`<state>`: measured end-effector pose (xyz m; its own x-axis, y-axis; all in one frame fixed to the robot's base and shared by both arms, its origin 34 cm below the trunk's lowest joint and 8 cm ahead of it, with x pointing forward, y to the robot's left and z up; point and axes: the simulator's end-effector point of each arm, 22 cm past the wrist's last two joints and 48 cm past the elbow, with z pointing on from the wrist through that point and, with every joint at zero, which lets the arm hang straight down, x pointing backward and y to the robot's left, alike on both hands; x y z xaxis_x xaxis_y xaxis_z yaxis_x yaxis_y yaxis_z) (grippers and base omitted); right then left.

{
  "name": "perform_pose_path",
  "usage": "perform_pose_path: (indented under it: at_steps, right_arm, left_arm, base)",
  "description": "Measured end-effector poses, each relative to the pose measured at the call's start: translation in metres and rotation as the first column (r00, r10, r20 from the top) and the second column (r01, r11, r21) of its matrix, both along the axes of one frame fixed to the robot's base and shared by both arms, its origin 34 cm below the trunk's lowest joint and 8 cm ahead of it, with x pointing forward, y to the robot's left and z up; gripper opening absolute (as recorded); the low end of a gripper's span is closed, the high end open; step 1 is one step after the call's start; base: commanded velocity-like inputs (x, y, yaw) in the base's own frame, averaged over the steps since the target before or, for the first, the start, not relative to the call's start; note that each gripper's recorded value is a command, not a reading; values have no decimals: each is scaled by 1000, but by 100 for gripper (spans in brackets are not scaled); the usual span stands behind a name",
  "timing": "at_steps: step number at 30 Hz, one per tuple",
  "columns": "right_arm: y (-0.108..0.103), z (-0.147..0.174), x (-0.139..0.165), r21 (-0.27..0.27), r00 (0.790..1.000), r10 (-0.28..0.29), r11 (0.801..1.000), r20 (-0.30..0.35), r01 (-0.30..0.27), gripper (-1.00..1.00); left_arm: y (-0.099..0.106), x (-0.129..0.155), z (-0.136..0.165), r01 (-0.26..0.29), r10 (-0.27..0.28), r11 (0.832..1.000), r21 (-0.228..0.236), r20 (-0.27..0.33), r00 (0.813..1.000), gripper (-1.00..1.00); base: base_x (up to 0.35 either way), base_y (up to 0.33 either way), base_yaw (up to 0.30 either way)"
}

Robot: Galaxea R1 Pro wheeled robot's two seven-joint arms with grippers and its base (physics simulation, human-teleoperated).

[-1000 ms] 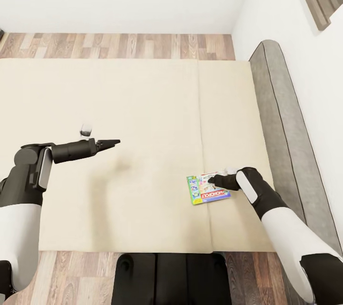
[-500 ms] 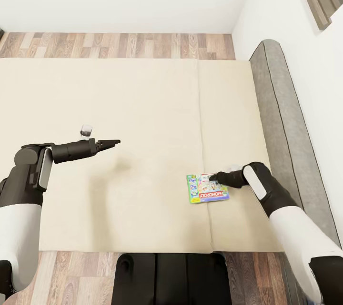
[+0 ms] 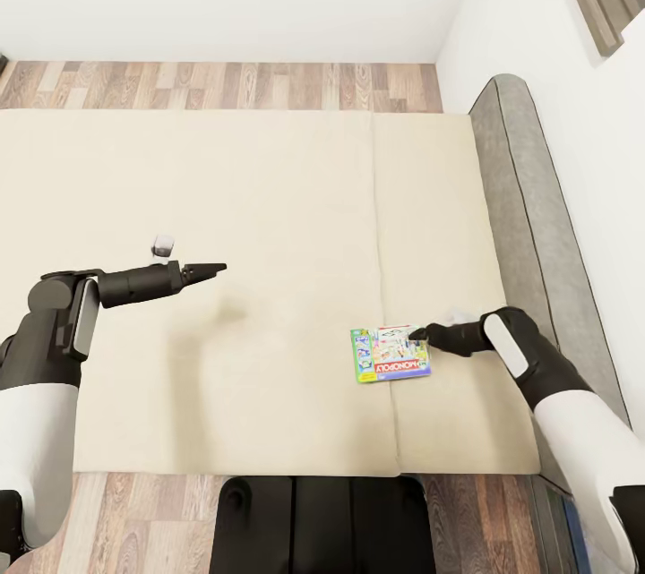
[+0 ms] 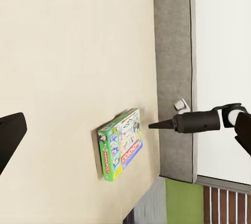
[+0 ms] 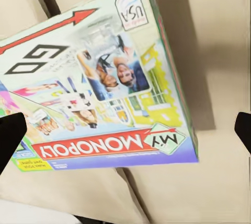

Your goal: Put all the toys in the child's room - the three board games (two on the bed and one on the table), the two jigsaw puzzles on the table, and the tennis ball on the table - inside the toy box on the table in the child's room.

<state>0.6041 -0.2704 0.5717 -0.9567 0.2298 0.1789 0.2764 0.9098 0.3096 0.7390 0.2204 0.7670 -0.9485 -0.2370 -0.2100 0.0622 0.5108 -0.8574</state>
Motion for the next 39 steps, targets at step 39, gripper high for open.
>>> perform_pose_path:
  at_steps: [39]
  right_arm:
    - [2,-9,-6,103,996,-76,992,37,72,100]
  left_arm:
    - [1,-2,-6,6,-6,1000,15,-8,1000,100]
  base:
    - [0,0,0]
